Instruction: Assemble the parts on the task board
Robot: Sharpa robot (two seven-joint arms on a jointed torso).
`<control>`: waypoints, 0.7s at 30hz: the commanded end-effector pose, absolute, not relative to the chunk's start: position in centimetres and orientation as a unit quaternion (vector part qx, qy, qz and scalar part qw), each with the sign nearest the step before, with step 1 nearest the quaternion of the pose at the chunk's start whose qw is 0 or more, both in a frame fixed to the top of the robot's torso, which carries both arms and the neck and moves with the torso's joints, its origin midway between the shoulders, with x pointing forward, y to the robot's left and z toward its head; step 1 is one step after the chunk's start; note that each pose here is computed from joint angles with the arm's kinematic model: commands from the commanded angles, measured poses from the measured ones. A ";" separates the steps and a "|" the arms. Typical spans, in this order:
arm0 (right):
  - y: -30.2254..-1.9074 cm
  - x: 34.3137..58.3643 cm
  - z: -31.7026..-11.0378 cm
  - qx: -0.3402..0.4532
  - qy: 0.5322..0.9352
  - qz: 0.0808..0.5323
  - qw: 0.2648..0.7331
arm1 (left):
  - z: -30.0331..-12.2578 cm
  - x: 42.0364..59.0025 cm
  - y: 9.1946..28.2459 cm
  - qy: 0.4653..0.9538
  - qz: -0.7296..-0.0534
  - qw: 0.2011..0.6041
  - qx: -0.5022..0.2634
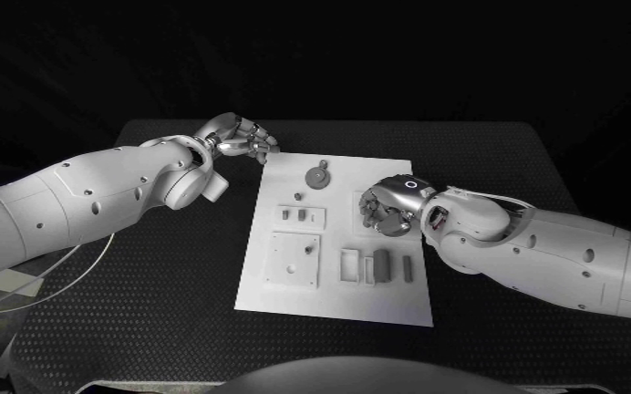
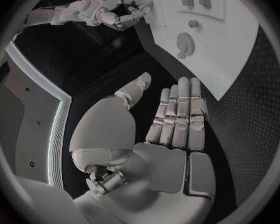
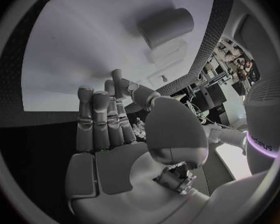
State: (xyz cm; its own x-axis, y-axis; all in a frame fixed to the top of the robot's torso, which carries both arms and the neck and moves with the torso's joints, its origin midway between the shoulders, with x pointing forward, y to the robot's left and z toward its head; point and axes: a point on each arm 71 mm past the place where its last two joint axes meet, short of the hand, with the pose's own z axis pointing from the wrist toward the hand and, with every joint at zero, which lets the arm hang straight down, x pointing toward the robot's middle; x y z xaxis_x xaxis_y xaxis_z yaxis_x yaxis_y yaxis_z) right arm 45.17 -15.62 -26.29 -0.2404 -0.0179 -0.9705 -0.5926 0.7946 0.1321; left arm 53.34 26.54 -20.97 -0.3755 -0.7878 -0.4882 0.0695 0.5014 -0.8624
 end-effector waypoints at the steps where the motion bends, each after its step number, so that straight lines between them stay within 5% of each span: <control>1: -15.8 45.1 -26.3 -0.209 0.745 0.241 0.586 | -20.9 53.3 26.4 0.710 -0.436 0.493 -0.250; 21: -15.7 44.3 -25.4 -0.189 0.737 0.272 0.589 | -20.9 53.4 26.4 0.710 -0.435 0.494 -0.250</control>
